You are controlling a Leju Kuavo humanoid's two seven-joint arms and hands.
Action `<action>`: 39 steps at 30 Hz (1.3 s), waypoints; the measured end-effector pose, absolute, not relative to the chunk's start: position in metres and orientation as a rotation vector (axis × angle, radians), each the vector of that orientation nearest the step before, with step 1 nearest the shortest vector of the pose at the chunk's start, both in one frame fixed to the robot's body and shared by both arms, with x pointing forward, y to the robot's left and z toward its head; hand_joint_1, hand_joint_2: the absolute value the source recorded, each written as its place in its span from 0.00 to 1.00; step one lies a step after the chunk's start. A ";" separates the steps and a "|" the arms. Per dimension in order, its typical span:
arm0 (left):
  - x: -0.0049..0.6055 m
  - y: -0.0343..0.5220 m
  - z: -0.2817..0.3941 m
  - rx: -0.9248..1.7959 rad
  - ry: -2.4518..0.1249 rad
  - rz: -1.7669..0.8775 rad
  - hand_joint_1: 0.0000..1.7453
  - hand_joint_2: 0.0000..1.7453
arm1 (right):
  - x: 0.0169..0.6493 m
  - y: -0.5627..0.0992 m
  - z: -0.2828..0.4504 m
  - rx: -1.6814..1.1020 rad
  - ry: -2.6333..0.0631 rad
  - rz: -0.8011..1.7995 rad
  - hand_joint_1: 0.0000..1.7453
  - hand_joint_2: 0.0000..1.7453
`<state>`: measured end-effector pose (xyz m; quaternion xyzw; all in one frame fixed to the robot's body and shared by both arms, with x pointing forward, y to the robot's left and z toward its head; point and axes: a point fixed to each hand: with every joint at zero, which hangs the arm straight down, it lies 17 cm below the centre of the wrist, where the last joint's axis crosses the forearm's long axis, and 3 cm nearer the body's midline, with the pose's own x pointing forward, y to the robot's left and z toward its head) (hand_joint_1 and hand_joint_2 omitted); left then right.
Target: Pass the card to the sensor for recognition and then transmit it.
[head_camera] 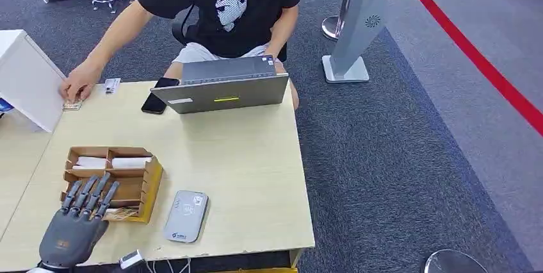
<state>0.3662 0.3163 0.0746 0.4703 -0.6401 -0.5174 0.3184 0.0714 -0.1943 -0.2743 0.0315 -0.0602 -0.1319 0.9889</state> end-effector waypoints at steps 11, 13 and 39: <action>0.369 0.318 0.070 1.225 -1.674 -1.339 0.00 1.00 | 0.071 -0.193 -0.274 0.064 -0.121 -0.253 0.00 1.00; 0.370 0.317 0.068 1.222 -1.672 -1.341 0.00 1.00 | 0.071 -0.193 -0.274 0.064 -0.121 -0.252 0.00 1.00; 0.371 0.305 0.057 1.198 -1.662 -1.344 0.00 1.00 | 0.071 -0.192 -0.274 0.065 -0.124 -0.230 0.00 1.00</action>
